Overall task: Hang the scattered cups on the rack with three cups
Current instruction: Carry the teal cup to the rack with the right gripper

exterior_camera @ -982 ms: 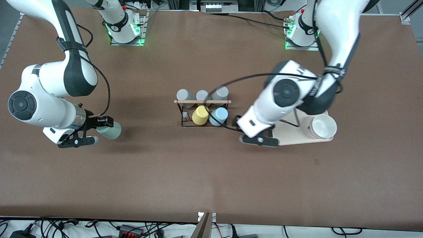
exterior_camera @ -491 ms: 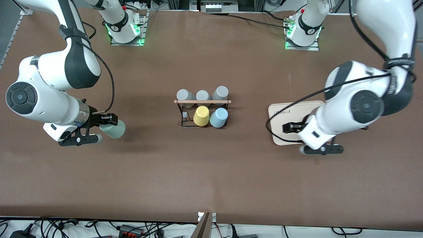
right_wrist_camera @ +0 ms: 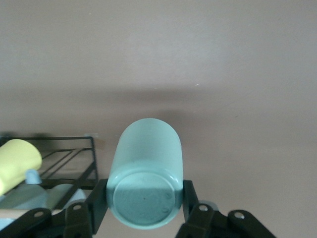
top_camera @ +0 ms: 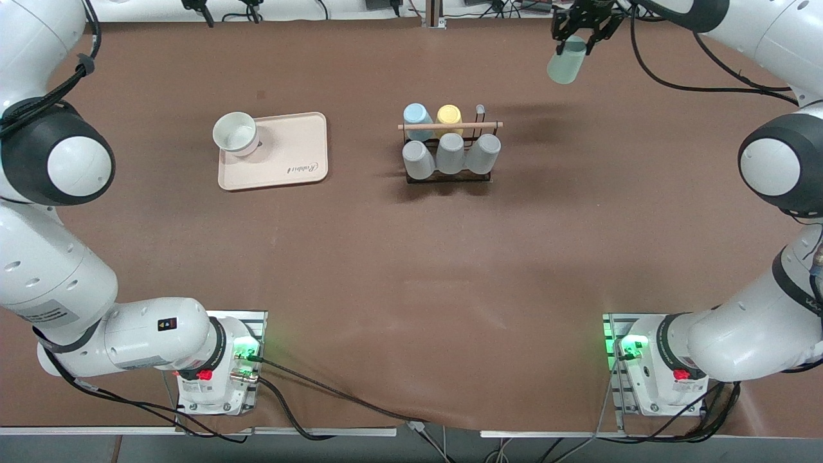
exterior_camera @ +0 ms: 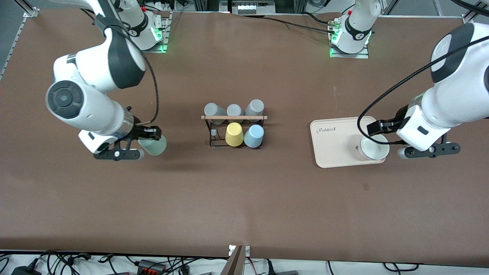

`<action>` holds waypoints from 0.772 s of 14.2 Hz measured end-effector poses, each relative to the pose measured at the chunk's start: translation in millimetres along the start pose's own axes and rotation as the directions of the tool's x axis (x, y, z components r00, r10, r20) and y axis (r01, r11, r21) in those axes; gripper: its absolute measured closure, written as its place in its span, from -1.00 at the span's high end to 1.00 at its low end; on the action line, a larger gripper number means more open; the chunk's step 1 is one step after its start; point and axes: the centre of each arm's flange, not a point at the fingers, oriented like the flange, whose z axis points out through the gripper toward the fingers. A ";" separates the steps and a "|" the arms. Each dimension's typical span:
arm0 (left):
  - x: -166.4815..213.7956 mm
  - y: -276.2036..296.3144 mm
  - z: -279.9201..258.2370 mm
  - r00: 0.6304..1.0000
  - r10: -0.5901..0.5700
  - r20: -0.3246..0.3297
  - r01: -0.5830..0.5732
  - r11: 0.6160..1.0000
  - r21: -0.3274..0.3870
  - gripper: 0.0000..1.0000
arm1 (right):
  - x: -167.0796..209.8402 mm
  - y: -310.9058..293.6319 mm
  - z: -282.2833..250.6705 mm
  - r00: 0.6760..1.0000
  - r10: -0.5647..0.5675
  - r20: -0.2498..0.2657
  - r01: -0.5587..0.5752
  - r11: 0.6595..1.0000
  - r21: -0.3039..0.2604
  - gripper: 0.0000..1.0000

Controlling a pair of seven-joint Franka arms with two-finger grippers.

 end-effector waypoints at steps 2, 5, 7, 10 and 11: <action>-2.2 -13.0 4.4 1.000 -0.016 0.021 0.016 1.000 -0.014 1.00 | -9.8 -40.9 8.0 0.999 0.030 -0.021 -0.030 0.999 0.019 0.28; -9.9 -15.7 8.9 1.000 -0.014 0.004 0.014 1.000 -0.009 1.00 | -24.3 -102.1 27.6 0.996 0.060 -0.067 -0.056 0.997 0.048 0.28; -22.8 -9.1 18.2 0.999 -0.008 -0.032 0.008 1.000 -0.003 1.00 | -32.9 -129.2 40.9 0.994 0.073 -0.077 -0.069 0.996 0.056 0.28; -44.9 -6.5 25.2 0.999 -0.017 -0.030 0.017 1.000 -0.021 1.00 | -40.4 -148.5 52.0 0.993 0.088 -0.075 -0.084 0.995 0.058 0.28; -48.4 -8.2 24.3 0.999 -0.022 -0.033 0.021 1.000 -0.021 1.00 | -41.6 -151.4 52.6 0.993 0.092 -0.075 -0.087 0.994 0.058 0.28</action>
